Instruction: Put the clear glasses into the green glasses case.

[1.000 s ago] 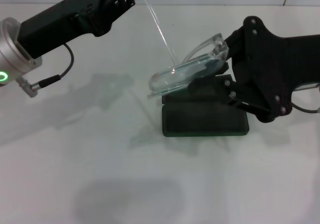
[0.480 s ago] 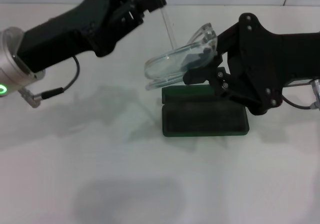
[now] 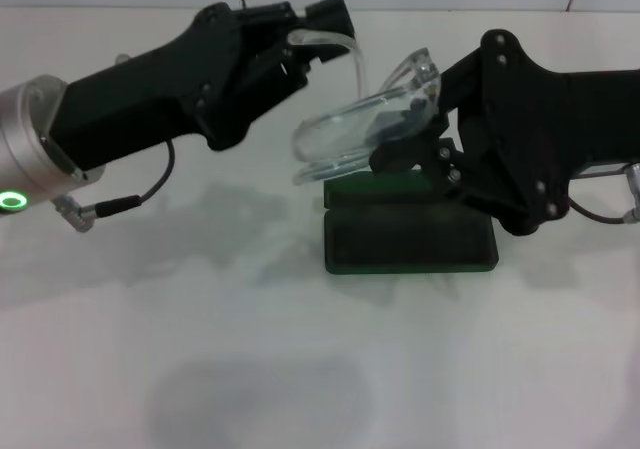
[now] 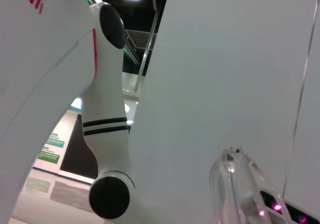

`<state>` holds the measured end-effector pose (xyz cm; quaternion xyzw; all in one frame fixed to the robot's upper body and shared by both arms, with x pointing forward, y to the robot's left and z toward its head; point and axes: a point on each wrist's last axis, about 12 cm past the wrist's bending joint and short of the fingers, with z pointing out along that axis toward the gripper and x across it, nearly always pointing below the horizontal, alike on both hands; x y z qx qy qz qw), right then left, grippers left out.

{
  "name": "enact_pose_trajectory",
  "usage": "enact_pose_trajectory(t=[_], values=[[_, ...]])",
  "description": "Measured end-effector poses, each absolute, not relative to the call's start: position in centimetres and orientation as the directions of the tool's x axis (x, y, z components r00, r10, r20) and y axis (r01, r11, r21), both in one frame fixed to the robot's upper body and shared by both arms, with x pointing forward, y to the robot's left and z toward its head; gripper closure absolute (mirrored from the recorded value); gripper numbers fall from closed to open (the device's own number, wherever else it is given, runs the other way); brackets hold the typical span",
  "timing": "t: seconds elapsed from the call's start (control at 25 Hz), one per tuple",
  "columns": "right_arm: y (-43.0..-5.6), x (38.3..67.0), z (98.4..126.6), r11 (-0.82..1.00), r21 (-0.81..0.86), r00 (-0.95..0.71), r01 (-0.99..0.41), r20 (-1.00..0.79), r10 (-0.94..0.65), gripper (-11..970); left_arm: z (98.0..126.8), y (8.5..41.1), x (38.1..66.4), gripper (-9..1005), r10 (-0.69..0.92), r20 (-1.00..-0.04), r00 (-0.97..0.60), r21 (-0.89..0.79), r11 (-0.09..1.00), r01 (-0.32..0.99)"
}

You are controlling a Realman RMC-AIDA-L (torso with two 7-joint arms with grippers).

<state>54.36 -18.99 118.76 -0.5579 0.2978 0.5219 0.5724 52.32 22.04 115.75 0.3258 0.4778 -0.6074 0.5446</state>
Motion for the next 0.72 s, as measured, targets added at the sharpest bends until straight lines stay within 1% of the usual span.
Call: enact_pose_trajectory(t=[0.2, 0.32, 0.72], values=[[-19.0, 54.2, 118.7, -0.172, -0.324, 0.272, -0.93, -0.924, 0.268, 897, 115.4, 23.0, 52.5, 895, -0.4, -0.896, -0.193, -0.254, 0.105, 0.962], [-19.1, 54.1, 118.5, -0.169, -0.317, 0.266, -0.933, -0.926, 0.268, 897, 115.2, 23.2, 52.5, 895, -0.413, -0.891, -0.189, -0.257, 0.115, 0.96], [-19.4, 54.1, 118.2, -0.145, -0.304, 0.259, -0.942, -0.929, 0.265, 896, 115.7, 22.5, 51.8, 896, -0.416, -0.888, -0.193, -0.223, 0.024, 0.975]])
